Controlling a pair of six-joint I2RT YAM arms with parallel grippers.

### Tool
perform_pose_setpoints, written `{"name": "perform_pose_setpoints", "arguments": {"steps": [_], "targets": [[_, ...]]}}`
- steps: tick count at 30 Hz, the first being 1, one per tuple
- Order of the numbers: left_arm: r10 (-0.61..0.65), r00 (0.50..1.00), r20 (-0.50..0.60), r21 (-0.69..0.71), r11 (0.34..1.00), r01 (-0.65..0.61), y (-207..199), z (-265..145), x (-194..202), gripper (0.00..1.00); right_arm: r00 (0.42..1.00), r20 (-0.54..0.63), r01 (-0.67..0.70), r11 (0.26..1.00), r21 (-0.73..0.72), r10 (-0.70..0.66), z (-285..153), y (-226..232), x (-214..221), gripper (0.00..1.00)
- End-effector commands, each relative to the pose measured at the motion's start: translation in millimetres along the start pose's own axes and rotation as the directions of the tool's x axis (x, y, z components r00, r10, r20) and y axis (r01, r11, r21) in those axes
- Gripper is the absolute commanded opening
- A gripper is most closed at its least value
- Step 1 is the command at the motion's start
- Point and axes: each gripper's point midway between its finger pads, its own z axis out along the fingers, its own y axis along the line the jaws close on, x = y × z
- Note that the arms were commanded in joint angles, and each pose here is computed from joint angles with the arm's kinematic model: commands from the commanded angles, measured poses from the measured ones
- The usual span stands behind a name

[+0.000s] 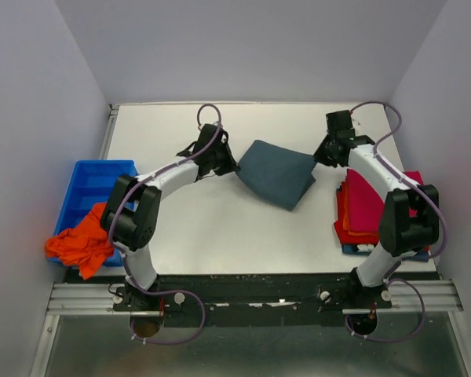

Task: Fold and stack the t-shirts
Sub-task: Put the neatly folded tshirt into the corner of the board with both arms

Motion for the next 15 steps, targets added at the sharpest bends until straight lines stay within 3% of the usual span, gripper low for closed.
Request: {"name": "perform_pose_setpoints", "arguments": {"steps": [1, 10, 15], "targets": [[0.040, 0.995, 0.088, 0.016, 0.999, -0.042, -23.1, -59.3, -27.4, 0.00, 0.996, 0.091, -0.003, 1.000, -0.016, 0.005, -56.8, -2.6, -29.4, 0.01], [-0.041, 0.996, -0.074, -0.025, 0.999, 0.039, 43.0, -47.8, 58.1, 0.00, 0.998, -0.058, 0.020, 0.996, 0.088, -0.015, -16.9, -37.2, 26.4, 0.01], [-0.062, 0.993, -0.097, -0.010, 0.998, 0.062, 56.5, -30.3, 75.1, 0.00, 0.997, -0.071, 0.026, 0.996, 0.084, -0.020, -1.2, -31.3, 26.1, 0.01]]}}
